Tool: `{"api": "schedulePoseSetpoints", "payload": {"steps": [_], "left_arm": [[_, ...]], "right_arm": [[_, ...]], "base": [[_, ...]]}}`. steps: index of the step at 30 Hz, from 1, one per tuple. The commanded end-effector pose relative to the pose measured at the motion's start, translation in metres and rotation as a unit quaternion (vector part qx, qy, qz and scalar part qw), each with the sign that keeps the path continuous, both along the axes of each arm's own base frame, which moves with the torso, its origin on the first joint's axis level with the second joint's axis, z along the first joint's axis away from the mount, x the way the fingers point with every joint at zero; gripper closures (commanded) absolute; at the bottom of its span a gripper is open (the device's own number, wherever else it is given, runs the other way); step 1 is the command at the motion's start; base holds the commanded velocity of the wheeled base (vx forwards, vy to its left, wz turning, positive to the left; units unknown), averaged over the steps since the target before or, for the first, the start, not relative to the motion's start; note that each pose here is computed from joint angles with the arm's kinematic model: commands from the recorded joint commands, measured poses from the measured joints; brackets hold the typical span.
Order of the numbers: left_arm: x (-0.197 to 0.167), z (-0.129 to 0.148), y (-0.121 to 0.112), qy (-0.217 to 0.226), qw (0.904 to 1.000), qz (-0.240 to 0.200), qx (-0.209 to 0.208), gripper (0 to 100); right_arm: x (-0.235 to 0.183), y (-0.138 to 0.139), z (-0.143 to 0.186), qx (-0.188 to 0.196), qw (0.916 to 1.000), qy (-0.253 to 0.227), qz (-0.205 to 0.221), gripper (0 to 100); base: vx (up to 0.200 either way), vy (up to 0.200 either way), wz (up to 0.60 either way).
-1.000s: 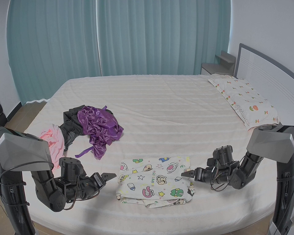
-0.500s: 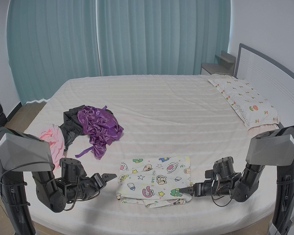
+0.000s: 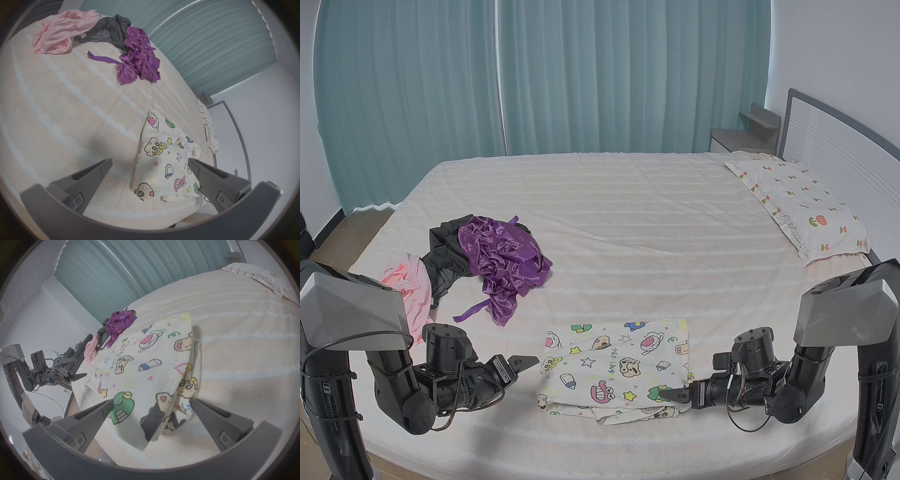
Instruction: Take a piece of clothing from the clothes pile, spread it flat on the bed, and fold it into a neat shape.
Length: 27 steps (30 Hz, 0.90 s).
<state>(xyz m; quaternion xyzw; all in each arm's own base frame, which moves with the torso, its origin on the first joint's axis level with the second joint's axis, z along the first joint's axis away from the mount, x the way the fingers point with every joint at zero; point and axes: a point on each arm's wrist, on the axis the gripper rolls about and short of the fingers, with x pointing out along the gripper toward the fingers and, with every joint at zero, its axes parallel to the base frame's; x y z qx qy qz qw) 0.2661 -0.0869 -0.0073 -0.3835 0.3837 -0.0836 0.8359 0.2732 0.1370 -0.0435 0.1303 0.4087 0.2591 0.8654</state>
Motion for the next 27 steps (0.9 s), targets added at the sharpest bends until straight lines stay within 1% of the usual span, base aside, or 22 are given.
{"api": "schedulePoseSetpoints", "payload": {"steps": [1, 12, 17, 24, 27], "left_arm": [[0.0, 0.0, 0.0, 0.0, 1.0, -0.001, 0.0, 0], [0.0, 0.0, 0.0, 0.0, 1.0, 0.0, 0.0, 0], [0.0, 0.0, 0.0, 0.0, 1.0, 0.0, 0.0, 0], [0.0, 0.0, 0.0, 0.0, 1.0, 0.0, 0.0, 0], [0.0, 0.0, 0.0, 0.0, 1.0, 0.0, 0.0, 0]], "right_arm": [[-0.003, 0.003, -0.004, -0.008, 1.0, 0.005, 0.003, 100], [-0.007, 0.001, -0.001, -0.009, 1.0, 0.004, 0.001, 100], [-0.01, -0.008, 0.015, -0.004, 0.9999, -0.004, -0.01, 100], [-0.017, -0.012, 0.017, -0.01, 0.9999, 0.003, -0.01, 100], [-0.021, -0.014, 0.016, -0.017, 0.9997, 0.013, -0.008, 100]], "base": [[0.0, 0.0, 0.0], [0.0, 0.0, 0.0], [0.0, 0.0, 0.0], [0.0, 0.0, 0.0], [0.0, 0.0, 0.0]]}}
